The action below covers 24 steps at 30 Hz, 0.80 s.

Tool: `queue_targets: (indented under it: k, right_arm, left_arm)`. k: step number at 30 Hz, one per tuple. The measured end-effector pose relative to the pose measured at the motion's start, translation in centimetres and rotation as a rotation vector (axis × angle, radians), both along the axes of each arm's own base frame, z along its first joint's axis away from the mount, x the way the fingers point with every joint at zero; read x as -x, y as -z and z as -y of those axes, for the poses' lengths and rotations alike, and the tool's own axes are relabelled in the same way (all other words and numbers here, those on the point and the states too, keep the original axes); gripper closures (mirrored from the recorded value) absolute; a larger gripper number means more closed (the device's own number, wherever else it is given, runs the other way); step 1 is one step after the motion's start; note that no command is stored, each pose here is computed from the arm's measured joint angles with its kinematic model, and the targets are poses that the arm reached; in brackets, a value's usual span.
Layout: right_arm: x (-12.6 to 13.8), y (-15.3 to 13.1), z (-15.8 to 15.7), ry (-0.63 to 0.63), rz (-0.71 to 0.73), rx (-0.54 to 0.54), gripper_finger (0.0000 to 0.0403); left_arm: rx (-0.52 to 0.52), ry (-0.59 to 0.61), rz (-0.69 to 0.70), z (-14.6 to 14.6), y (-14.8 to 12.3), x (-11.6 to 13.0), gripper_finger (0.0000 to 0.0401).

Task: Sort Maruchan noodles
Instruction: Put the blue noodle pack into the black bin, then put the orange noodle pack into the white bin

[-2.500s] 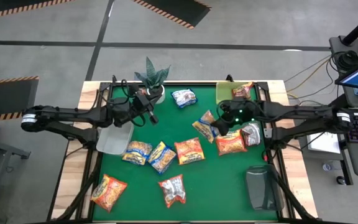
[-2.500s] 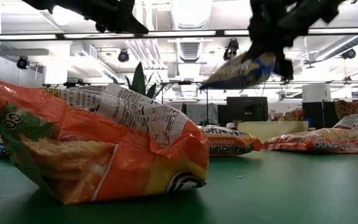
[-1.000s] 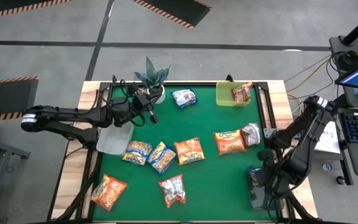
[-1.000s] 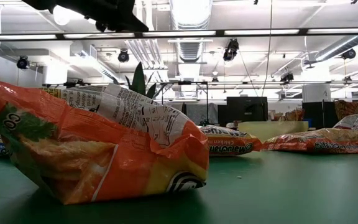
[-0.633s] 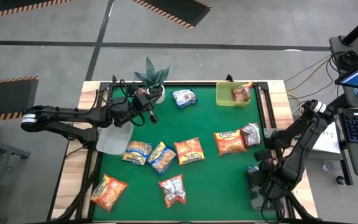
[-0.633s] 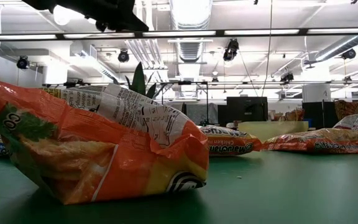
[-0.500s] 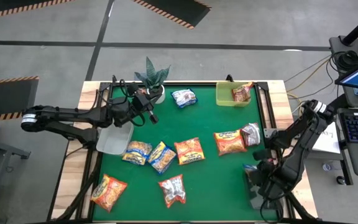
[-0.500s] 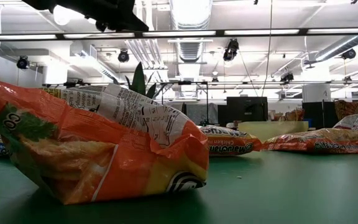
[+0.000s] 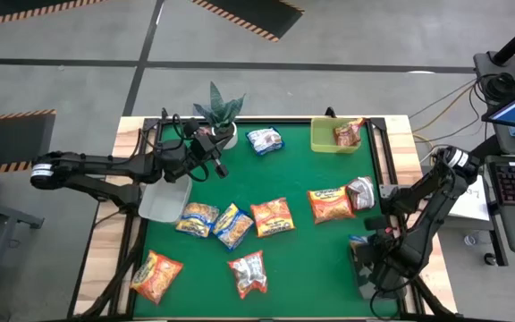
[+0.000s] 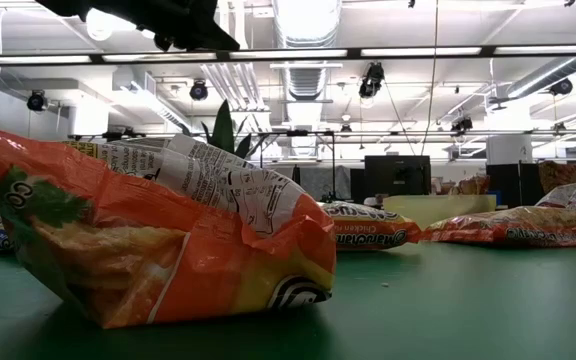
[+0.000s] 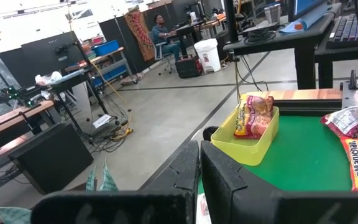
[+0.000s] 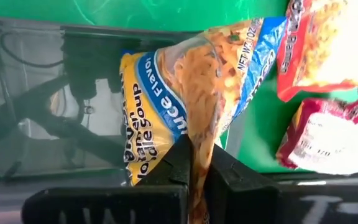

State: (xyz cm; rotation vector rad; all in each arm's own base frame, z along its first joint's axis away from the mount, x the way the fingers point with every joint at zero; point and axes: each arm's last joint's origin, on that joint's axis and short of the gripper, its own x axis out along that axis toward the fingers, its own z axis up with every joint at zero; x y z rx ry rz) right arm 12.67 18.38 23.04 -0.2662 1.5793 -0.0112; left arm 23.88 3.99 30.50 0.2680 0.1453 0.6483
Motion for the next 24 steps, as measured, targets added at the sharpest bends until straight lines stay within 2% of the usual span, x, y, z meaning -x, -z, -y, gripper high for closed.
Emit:
queue_targets:
  k: [7,12,17,21,24]
  right_arm:
    - [0.1,0.0,0.1,0.096,-0.011,-0.005,0.0347]
    - [0.2,-0.3,0.1,0.069,-0.025,0.004,0.0314]
    - [0.0,-2.5,0.1,0.002,-0.043,0.007,0.0313]
    - [-0.7,-4.4,0.2,0.007,0.066,0.045,0.0324]
    - [-1.7,-5.2,0.6,0.116,0.284,0.131,0.0332]
  left_arm:
    - [0.0,0.0,0.0,0.0,0.0,0.0,0.0401]
    - [0.0,0.0,0.0,0.0,0.0,0.0,0.0401]
    - [0.013,-0.001,0.01,0.0,0.0,0.0,0.0401]
    - [0.038,-0.002,0.022,0.0,0.1,0.0,0.0401]
    - [0.064,-0.001,0.02,0.0,0.2,0.0,0.0401]
